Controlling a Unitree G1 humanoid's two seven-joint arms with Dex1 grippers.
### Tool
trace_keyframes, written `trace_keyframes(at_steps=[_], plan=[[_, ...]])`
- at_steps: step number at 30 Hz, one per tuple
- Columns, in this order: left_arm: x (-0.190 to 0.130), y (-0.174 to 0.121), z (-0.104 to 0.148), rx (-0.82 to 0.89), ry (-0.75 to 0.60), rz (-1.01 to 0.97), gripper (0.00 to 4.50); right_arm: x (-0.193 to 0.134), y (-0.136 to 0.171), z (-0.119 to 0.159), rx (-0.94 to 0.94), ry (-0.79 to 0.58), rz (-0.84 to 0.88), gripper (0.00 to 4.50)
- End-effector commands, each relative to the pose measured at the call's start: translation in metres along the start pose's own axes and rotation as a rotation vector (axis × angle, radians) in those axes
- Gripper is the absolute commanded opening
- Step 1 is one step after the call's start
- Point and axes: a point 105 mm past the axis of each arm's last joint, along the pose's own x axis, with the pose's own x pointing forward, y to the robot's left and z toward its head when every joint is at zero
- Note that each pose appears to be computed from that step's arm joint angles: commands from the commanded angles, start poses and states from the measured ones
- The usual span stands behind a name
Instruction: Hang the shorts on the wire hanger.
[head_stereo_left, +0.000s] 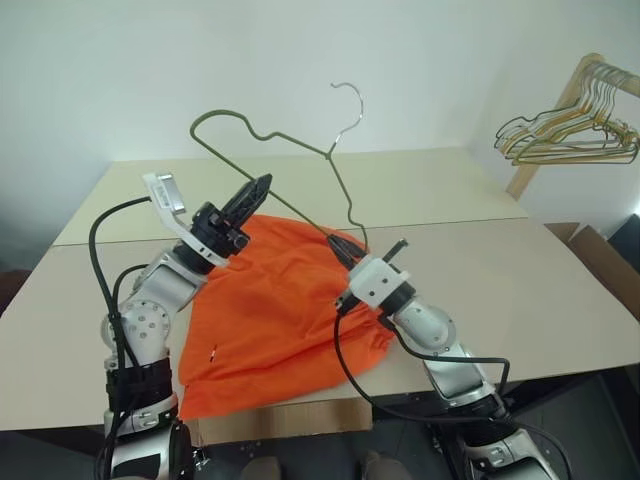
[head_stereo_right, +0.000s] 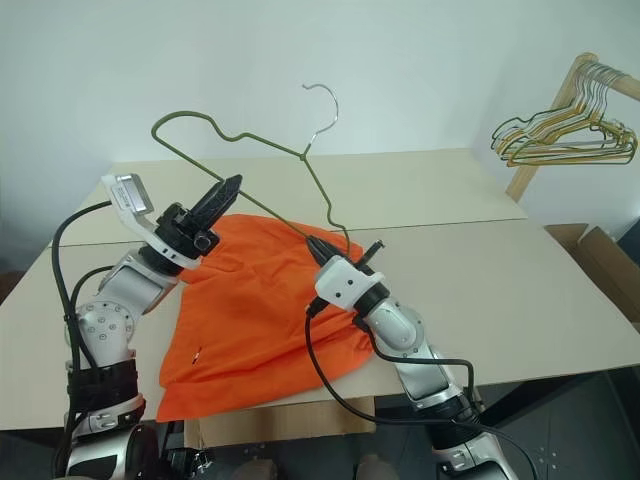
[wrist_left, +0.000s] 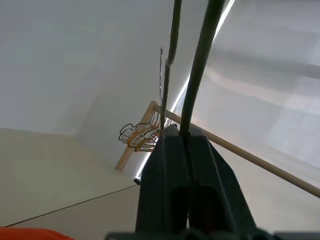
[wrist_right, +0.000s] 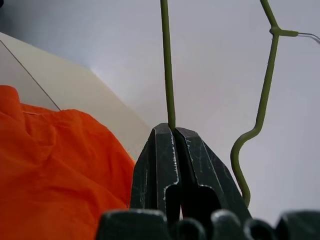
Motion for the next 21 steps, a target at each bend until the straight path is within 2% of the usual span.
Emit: trace_keyframes(at_steps=[1, 5, 9, 10, 11, 15, 18, 20, 21], plan=[[0.005, -0.009, 0.005, 0.045, -0.013, -0.038, 0.02, 0.003, -0.014, 0.011, -0.047, -0.053, -0.048, 0.0], [0.004, -0.004, 0.002, 0.11, -0.003, -0.009, 0.0, 0.003, -0.011, 0.013, -0.089, -0.057, -0.028, 1.1], [0.002, -0.004, 0.006, 0.15, -0.017, -0.021, 0.0, 0.001, -0.014, 0.014, -0.104, -0.071, -0.041, 2.48], [0.002, -0.005, 0.008, 0.155, -0.021, -0.024, 0.0, 0.0, -0.015, 0.013, -0.083, -0.065, -0.039, 2.83], [0.001, -0.005, 0.01, 0.168, -0.019, -0.035, 0.0, -0.004, -0.019, 0.012, 0.023, -0.049, -0.027, 3.13], [-0.003, -0.007, 0.016, 0.219, -0.001, -0.072, 0.0, -0.014, -0.035, 0.016, 0.328, -0.056, 0.033, 3.13], [-0.014, -0.017, 0.025, 0.243, 0.035, -0.173, 0.0, -0.027, -0.065, 0.018, 0.704, -0.033, 0.199, 3.13], [-0.019, -0.021, 0.028, 0.249, 0.051, -0.22, 0.0, -0.033, -0.075, 0.022, 0.841, -0.012, 0.279, 3.13], [-0.022, -0.025, 0.031, 0.25, 0.05, -0.248, 0.0, -0.037, -0.076, 0.021, 0.888, 0.055, 0.368, 3.13]])
